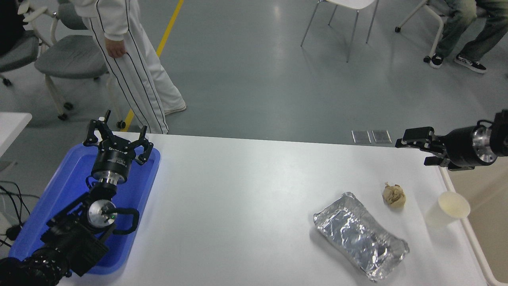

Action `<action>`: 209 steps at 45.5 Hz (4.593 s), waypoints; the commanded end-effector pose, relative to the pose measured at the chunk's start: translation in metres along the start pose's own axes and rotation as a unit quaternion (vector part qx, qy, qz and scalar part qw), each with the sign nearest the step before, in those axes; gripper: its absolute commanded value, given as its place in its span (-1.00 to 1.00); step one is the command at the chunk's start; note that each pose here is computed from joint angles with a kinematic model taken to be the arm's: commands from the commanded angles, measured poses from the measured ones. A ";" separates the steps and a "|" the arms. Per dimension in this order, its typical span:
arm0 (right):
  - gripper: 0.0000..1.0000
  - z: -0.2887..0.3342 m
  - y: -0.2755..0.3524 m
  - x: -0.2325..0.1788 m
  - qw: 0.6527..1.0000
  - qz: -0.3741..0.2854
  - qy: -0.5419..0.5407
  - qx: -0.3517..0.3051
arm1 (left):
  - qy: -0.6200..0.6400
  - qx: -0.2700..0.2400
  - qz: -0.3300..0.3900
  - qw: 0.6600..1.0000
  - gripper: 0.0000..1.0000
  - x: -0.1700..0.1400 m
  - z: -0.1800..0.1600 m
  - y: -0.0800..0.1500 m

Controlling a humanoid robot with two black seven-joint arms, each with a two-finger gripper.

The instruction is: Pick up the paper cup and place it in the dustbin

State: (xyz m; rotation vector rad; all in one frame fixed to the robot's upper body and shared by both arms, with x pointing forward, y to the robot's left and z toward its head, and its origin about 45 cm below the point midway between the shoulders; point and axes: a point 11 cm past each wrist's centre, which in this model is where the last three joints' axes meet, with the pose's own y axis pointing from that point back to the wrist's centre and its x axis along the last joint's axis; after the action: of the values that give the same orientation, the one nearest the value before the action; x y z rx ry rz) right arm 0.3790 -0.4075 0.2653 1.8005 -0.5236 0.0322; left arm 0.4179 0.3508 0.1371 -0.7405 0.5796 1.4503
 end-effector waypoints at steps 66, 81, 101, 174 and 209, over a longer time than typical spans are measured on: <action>1.00 -0.096 0.103 0.048 0.970 -0.029 0.188 -0.151 | 0.001 -0.001 -0.001 1.000 1.00 -0.001 0.001 -0.001; 1.00 -0.026 0.111 0.042 0.978 -0.039 0.124 -0.161 | 0.001 0.000 -0.001 1.000 1.00 -0.001 0.000 0.000; 1.00 0.059 0.092 0.007 0.979 -0.086 0.050 -0.177 | 0.000 0.000 0.000 1.000 1.00 0.000 0.000 0.000; 1.00 0.162 -0.057 -0.053 0.988 0.051 0.052 -0.134 | 0.001 0.000 0.000 1.000 1.00 0.000 0.000 0.000; -0.29 0.163 -0.070 -0.062 0.989 0.051 0.029 -0.133 | 0.001 -0.001 -0.001 1.000 1.00 -0.001 0.000 -0.001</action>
State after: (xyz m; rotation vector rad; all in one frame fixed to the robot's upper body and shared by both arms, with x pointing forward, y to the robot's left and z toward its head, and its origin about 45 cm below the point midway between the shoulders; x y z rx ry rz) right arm 0.3104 -0.5243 0.1377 1.5078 -0.5457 0.0974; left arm 0.4184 0.3507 0.1377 -0.7427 0.5789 1.4499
